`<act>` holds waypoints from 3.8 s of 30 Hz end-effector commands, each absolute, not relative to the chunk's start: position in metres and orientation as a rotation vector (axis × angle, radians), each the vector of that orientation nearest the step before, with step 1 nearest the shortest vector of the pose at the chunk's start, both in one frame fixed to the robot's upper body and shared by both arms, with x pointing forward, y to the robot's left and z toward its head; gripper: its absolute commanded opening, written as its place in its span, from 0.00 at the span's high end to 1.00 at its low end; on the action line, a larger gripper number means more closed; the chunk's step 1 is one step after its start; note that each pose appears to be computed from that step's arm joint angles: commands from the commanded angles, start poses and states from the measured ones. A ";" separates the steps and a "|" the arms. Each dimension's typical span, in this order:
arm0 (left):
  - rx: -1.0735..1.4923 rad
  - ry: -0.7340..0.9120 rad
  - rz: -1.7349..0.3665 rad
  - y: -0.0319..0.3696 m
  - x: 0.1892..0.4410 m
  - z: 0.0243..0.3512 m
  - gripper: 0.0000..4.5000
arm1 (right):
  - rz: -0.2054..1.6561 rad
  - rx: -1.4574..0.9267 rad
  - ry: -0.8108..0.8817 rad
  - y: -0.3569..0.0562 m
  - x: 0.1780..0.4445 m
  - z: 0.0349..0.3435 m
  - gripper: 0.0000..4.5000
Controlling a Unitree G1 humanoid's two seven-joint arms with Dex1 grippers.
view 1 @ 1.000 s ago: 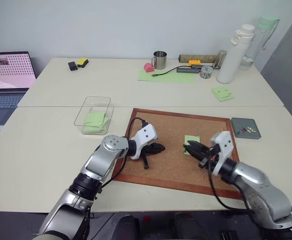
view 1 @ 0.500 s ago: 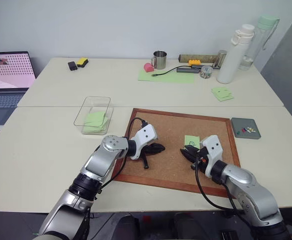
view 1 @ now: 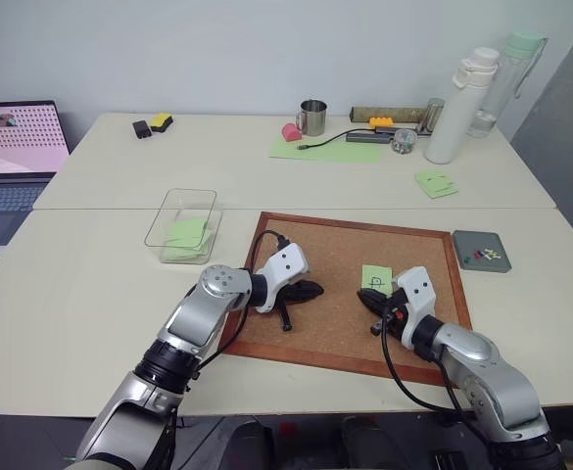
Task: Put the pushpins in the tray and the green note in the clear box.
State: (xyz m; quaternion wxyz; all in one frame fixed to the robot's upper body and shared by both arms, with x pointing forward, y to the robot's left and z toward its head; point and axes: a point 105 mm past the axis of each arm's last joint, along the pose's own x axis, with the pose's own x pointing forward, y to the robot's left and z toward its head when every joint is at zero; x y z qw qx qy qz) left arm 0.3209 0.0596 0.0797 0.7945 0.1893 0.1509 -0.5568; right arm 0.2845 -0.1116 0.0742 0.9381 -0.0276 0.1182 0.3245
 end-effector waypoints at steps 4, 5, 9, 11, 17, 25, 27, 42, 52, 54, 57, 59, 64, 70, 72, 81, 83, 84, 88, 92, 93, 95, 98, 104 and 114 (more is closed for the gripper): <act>0.411 0.443 -1.171 0.073 0.317 0.055 1.00 | 0.724 0.010 0.060 -0.107 0.280 0.123 0.99; 0.411 0.444 -1.171 0.073 0.317 0.055 1.00 | 0.722 0.015 0.050 -0.108 0.280 0.127 0.99; 0.409 0.447 -1.173 0.073 0.316 0.054 1.00 | 0.698 0.015 0.038 -0.118 0.284 0.136 0.99; 0.408 0.448 -1.174 0.072 0.316 0.054 1.00 | 0.669 0.023 0.030 -0.126 0.288 0.140 0.99; 0.408 0.449 -1.176 0.073 0.315 0.054 1.00 | 0.550 -0.018 -0.005 -0.167 0.306 0.157 0.99; 0.025 0.291 -1.265 0.044 0.311 0.111 0.92 | 0.684 -0.364 -0.003 -0.164 0.302 0.161 1.00; -0.213 0.280 -1.297 0.037 0.310 0.140 0.82 | 0.766 -0.472 -0.010 -0.155 0.295 0.159 1.00; -0.639 0.426 -1.312 0.018 0.310 0.167 0.59 | 1.008 -0.776 -0.199 -0.105 0.261 0.182 1.00; -0.747 0.384 -1.340 0.011 0.315 0.184 0.59 | 1.072 -0.794 -0.230 -0.086 0.249 0.184 1.00; -0.727 0.381 -1.354 0.010 0.312 0.183 0.59 | 1.071 -0.797 -0.235 -0.085 0.249 0.185 1.00; -0.708 0.372 -1.379 0.009 0.308 0.182 0.59 | 1.066 -0.797 -0.240 -0.085 0.250 0.187 1.00; -0.703 0.371 -1.401 0.010 0.304 0.182 0.65 | 1.060 -0.794 -0.238 -0.086 0.251 0.187 1.00; -0.699 0.367 -1.423 0.011 0.301 0.182 0.84 | 1.054 -0.796 -0.239 -0.088 0.252 0.188 1.00; -0.693 0.357 -1.422 0.011 0.302 0.182 1.00 | 1.057 -0.803 -0.242 -0.088 0.252 0.189 1.00; -0.689 0.350 -1.420 0.011 0.303 0.182 1.00 | 1.056 -0.806 -0.244 -0.087 0.252 0.190 1.00; -0.491 0.342 -1.206 0.017 0.334 0.153 1.00 | 1.015 -0.784 -0.254 -0.089 0.254 0.199 1.00; -0.456 0.319 -1.198 0.015 0.337 0.153 1.00 | 1.005 -0.766 -0.250 -0.091 0.253 0.201 1.00; -0.444 0.311 -1.193 0.014 0.339 0.152 1.00 | 1.000 -0.761 -0.248 -0.091 0.252 0.201 1.00; -0.417 0.271 -1.207 0.008 0.342 0.159 1.00 | 0.921 -0.707 -0.228 -0.105 0.254 0.204 1.00; -0.234 0.147 -1.321 -0.006 0.327 0.175 1.00 | 0.606 -0.427 -0.160 -0.159 0.277 0.210 1.00; -0.120 0.081 -1.353 -0.012 0.321 0.177 1.00 | 0.499 -0.340 -0.132 -0.183 0.284 0.207 1.00; 0.032 -0.015 -1.393 -0.019 0.314 0.177 1.00 | 0.357 -0.224 -0.102 -0.216 0.290 0.202 1.00; 0.130 -0.142 -1.436 -0.034 0.306 0.188 1.00 | 0.174 -0.110 0.004 -0.266 0.303 0.180 1.00; 0.360 -0.248 -1.488 -0.051 0.296 0.179 1.00 | 0.041 -0.038 0.209 -0.312 0.331 0.133 1.00; 0.387 -0.227 -1.470 -0.042 0.293 0.165 1.00 | -0.020 -0.007 0.236 -0.346 0.353 0.121 0.85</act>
